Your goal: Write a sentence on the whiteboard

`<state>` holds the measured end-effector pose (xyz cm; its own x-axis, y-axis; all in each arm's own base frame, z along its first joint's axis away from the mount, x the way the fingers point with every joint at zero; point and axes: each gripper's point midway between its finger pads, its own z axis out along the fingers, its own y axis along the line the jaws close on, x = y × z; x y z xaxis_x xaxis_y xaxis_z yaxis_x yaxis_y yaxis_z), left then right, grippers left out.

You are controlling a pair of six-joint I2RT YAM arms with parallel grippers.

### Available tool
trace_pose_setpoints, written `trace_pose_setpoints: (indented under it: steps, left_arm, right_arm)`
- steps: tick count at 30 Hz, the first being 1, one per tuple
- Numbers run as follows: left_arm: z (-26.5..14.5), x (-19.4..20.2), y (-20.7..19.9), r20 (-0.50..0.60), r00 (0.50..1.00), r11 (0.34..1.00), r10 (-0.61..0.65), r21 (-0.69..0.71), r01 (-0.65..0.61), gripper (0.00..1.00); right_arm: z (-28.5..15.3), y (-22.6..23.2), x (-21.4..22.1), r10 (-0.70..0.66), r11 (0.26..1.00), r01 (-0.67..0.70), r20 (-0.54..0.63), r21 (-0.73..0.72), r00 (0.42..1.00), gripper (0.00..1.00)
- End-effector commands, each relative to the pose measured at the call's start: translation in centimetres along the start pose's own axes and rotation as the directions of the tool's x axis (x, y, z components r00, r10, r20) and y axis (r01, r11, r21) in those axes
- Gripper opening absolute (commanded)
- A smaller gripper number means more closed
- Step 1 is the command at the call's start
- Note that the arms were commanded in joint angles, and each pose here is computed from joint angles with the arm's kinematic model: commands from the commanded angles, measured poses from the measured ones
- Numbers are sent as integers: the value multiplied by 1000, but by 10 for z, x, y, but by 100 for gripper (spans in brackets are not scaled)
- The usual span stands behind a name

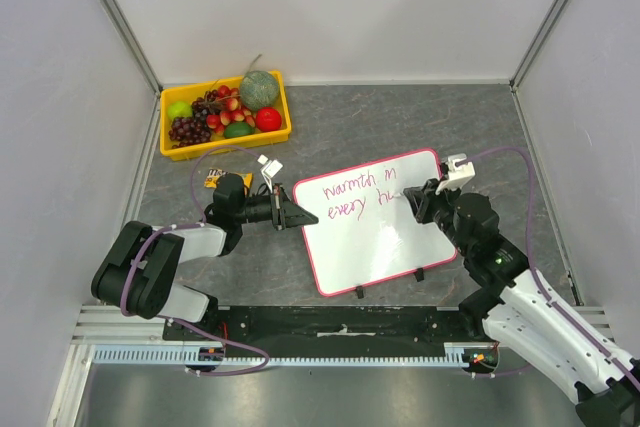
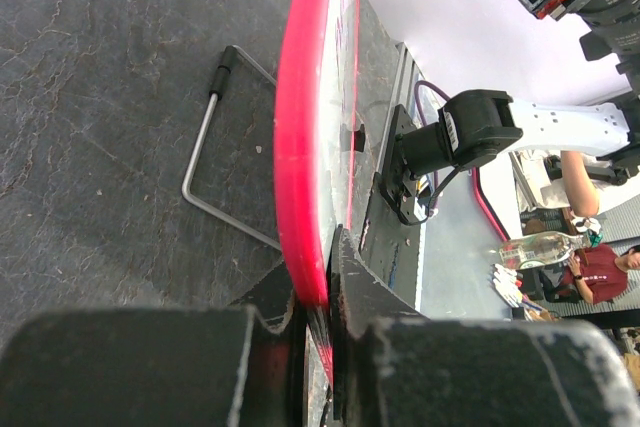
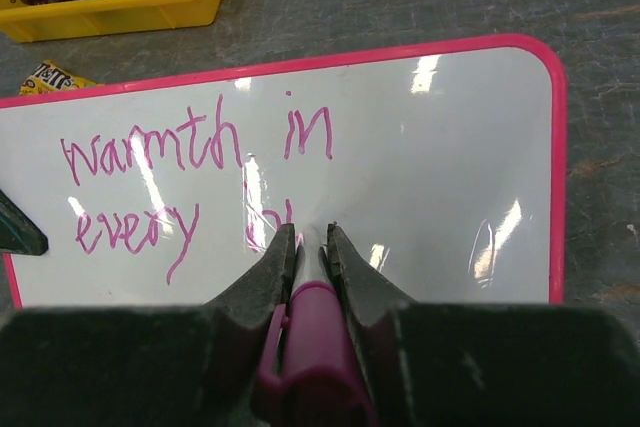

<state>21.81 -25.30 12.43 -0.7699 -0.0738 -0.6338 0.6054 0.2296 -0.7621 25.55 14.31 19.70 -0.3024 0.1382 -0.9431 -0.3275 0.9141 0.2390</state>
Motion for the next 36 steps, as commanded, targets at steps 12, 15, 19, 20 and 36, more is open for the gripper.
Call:
trace_pose_setpoints:
  steps: [12,15,19,20,36]
  left_arm:
    - [2,17,18,-43,988,988,151,-24,-152,2]
    - [2,17,18,-43,987,988,152,-24,-153,2]
    - [1,17,19,-43,988,988,151,-26,-152,2]
    - [2,17,18,-43,988,988,151,-24,-152,2]
    - [2,17,18,-43,987,988,153,-24,-154,2]
  right_arm:
    - [12,-11,-24,-49,995,46,24,88,999,0]
    - [11,-11,-15,-50,996,49,2,80,999,0]
    - [7,-12,-2,-47,996,49,-33,73,998,0]
    - [6,-13,0,-47,996,50,-38,73,998,0]
    - [-2,-15,33,-35,998,42,-132,51,991,0]
